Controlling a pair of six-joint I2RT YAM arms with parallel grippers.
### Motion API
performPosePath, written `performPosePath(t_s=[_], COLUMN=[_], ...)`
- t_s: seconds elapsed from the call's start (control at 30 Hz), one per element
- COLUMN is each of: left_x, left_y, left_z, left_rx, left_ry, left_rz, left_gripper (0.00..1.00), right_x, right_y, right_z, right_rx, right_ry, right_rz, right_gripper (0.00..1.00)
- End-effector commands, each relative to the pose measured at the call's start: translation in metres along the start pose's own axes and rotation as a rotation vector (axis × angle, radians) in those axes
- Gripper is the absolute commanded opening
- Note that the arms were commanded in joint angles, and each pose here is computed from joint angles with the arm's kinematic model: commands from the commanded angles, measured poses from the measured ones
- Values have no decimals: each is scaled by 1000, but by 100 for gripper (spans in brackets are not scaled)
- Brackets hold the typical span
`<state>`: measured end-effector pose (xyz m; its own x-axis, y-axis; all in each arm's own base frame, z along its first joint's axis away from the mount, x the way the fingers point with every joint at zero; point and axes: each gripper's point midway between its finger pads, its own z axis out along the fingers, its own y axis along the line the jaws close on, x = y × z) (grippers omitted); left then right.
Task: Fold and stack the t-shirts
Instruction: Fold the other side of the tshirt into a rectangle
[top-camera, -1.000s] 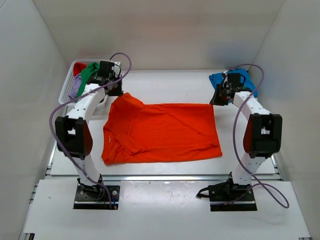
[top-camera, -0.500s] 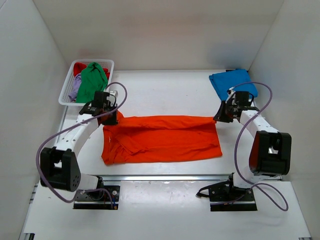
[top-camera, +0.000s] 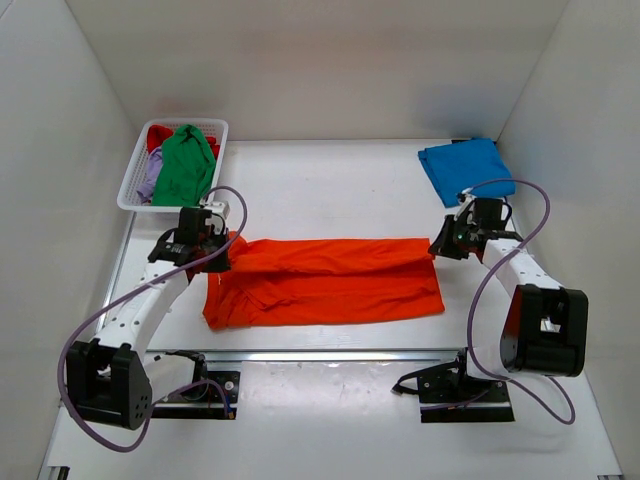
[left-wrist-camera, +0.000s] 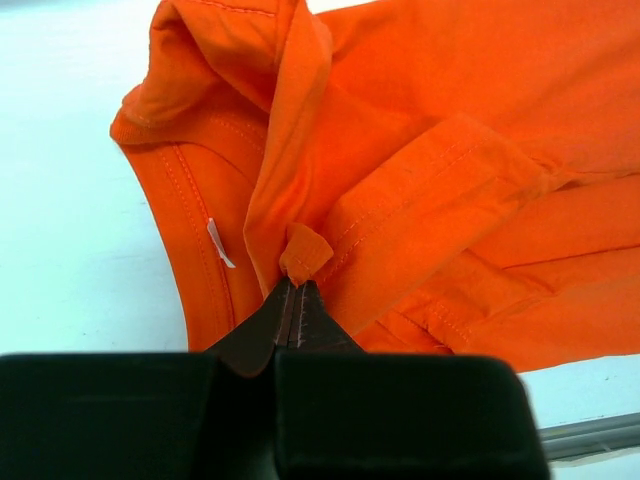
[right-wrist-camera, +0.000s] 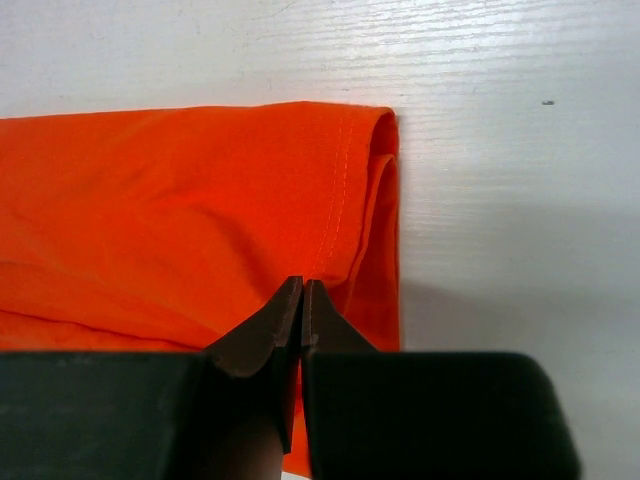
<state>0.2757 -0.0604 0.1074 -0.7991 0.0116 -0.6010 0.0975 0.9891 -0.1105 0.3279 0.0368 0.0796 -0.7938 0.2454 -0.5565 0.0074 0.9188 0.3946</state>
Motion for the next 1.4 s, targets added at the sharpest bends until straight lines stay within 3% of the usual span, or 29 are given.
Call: performPosePath(t_s=[0.0, 0.2, 0.23, 0.27, 0.33, 0.37, 0.43, 0.53, 0.9, 1.17, 1.37], left_x=[3, 14, 16, 19, 22, 21, 20, 23, 36, 54, 58], left_y=[1, 9, 10, 12, 11, 11, 11, 6, -28, -68, -76], left_z=[-5, -1, 1, 2, 1, 1, -2, -8, -6, -1, 6], left_rx=[0, -31, -37, -43, -46, -45, -46, -30, 74, 199, 216], left_ry=[-20, -6, -1, 6, 13, 12, 12, 21, 72, 174, 204], left_rz=[-4, -3, -10, -14, -14, -16, -17, -34, 23, 138, 151], left_gripper=[0, 0, 9, 32, 53, 59, 63, 63, 60, 60, 64], right_x=[-9, -5, -4, -3, 2, 3, 4, 11, 62, 75, 81], right_y=[-2, -8, -7, -8, -9, -8, -14, -14, 0, -1, 6], right_z=[-5, -1, -1, -1, -1, -3, -9, -17, -16, -14, -10], right_rx=[-1, 18, 18, 22, 40, 46, 94, 136, 116, 127, 113], right_ry=[-48, -23, -18, -12, 10, 15, 22, 48, 173, 212, 235], right_rz=[-31, -28, -25, -14, 5, -3, 23, 22, 36, 43, 26], right_gripper=[0, 0, 0, 2, 19, 24, 40, 49, 47, 47, 47])
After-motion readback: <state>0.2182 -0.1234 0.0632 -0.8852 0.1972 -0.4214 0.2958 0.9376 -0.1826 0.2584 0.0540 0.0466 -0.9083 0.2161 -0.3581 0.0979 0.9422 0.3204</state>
